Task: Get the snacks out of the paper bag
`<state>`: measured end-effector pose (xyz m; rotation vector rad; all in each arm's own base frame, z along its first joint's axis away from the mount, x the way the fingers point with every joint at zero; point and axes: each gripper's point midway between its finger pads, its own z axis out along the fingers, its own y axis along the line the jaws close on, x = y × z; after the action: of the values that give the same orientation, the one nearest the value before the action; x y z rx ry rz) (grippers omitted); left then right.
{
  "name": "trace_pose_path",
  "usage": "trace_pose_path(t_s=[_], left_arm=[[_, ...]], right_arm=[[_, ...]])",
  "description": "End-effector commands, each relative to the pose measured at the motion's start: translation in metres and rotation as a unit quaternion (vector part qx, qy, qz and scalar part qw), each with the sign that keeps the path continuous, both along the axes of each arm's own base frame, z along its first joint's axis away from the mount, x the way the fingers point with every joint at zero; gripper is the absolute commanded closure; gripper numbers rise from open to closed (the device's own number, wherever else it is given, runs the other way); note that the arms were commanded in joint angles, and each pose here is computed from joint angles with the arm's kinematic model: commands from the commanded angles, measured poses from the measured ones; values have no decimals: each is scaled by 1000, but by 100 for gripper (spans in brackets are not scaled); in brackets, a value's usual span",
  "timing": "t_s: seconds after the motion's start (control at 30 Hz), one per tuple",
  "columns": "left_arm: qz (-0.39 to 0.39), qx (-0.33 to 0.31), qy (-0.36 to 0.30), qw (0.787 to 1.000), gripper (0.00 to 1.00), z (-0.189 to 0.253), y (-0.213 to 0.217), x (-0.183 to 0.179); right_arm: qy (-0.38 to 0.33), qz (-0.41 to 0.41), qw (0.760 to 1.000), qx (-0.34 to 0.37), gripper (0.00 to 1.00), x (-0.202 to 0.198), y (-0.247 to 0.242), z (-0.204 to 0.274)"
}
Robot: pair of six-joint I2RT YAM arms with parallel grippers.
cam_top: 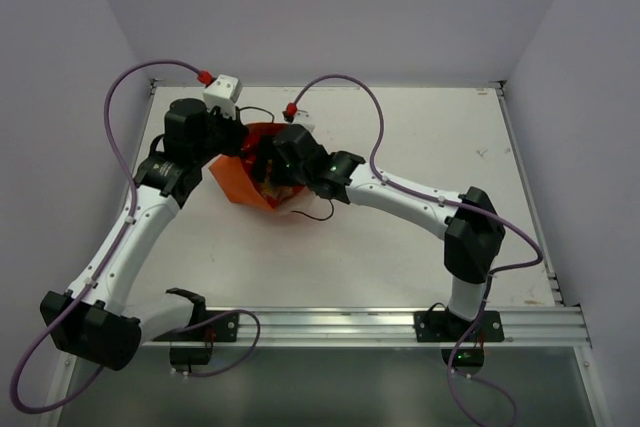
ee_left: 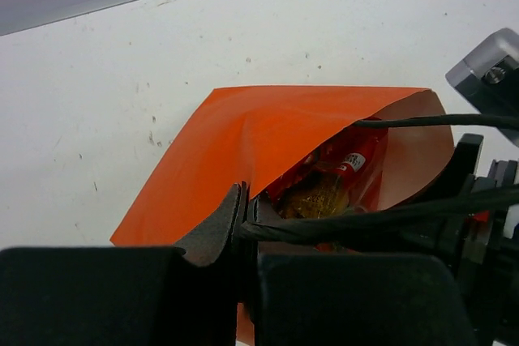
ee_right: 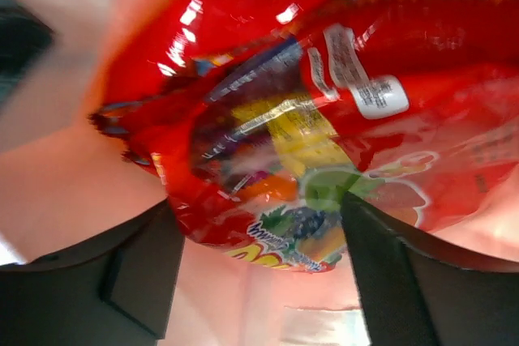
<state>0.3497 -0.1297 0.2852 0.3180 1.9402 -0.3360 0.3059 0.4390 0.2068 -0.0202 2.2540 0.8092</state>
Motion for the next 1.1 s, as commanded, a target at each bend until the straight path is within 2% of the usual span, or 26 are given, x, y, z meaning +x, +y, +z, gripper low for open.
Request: trace_pose_path(t_s=[0.0,0.03,0.07,0.13,0.17,0.2,0.47,0.73,1.07], left_arm=[[4,-31,-28,999,100,33,-6,5],[7,-30,-26,999,100,33,-6,5],[7,-30,-26,999,100,33,-5,5],[13,-27,-28,999,100,35,-3,5],[16,-24,-27,999,100,34,-2,5],[23,-21,-27,999,100,34,1,6],[45,-12,-24,999,100,31,10,7],[53,-8,-14,998,100,22,12,8],[77,4,6,997,100,3,19,12]], right_arm=[[3,-15,999,30,29,8,10,9],[3,-14,999,29,35,8,11,7],[4,-15,1000,26,50,9,8,5],[-2,-8,999,34,72,8,9,7],[-7,-6,999,33,92,8,5,8],[-17,-4,999,40,100,9,4,13],[-133,56,988,59,100,3,-12,77],[-205,100,971,66,100,-8,-29,111],[-304,152,935,104,100,-20,-31,179]])
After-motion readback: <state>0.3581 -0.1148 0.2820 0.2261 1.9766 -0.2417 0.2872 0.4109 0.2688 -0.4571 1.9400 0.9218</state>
